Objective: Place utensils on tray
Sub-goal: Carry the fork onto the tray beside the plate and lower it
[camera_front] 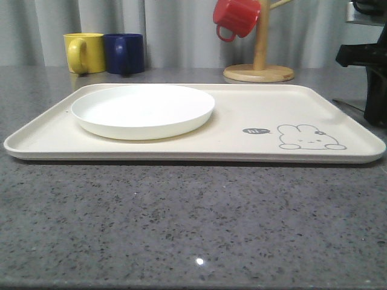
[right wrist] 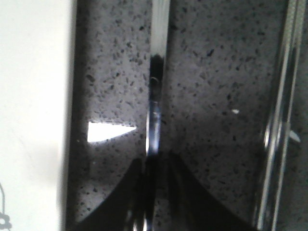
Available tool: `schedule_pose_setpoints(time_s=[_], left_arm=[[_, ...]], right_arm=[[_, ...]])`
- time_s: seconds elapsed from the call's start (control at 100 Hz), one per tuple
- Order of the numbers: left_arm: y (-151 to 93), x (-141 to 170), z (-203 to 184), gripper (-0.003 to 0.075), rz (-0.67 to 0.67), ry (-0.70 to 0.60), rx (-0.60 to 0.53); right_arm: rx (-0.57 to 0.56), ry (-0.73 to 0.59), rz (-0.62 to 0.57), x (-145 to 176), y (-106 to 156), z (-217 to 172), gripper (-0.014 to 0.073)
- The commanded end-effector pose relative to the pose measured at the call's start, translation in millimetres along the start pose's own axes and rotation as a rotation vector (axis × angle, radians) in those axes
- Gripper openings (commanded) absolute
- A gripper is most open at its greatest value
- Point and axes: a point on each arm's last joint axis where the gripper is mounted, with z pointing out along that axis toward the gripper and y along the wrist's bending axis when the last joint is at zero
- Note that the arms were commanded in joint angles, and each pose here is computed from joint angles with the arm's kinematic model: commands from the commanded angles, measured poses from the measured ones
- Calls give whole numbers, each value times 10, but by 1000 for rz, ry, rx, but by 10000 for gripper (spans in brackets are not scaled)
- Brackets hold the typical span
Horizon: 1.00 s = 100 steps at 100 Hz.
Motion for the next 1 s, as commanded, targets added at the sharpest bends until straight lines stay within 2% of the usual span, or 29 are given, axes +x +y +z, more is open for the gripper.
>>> schedule_pose_setpoints(time_s=[0.0,0.07,0.25,0.39,0.53,0.65,0.84,0.99], left_arm=[[15,-159,-14,-18,-8,-99,-23],[15,-159,-14,-18,-8,-99,-23],[15,-159,-14,-18,-8,-99,-23],[15,-159,-14,-18,-8,-99,-23],[15,-159,-14,-18,-8,-99,-23],[15,-159,-14,-18,-8,-99,-23],[15,-159,-14,-18,-8,-99,-23],[15,-159,-14,-18,-8,-99,-23]], right_arm=[[-4,-65,-17,-50,23,-196,-24],[-4,-70,-17,-67,28,-233,-72],[-13,-111,12,-156,64,-498,-64],[-40,-187,51,-151,210,-794,-57],[-76,-230,80,-86,489,-927,-57],[-86,-250,75,-33,829,-907,-57],[-81,-297,60,18,1309,-750,-57],[-99,-286,81,27,1517,-565,-56]])
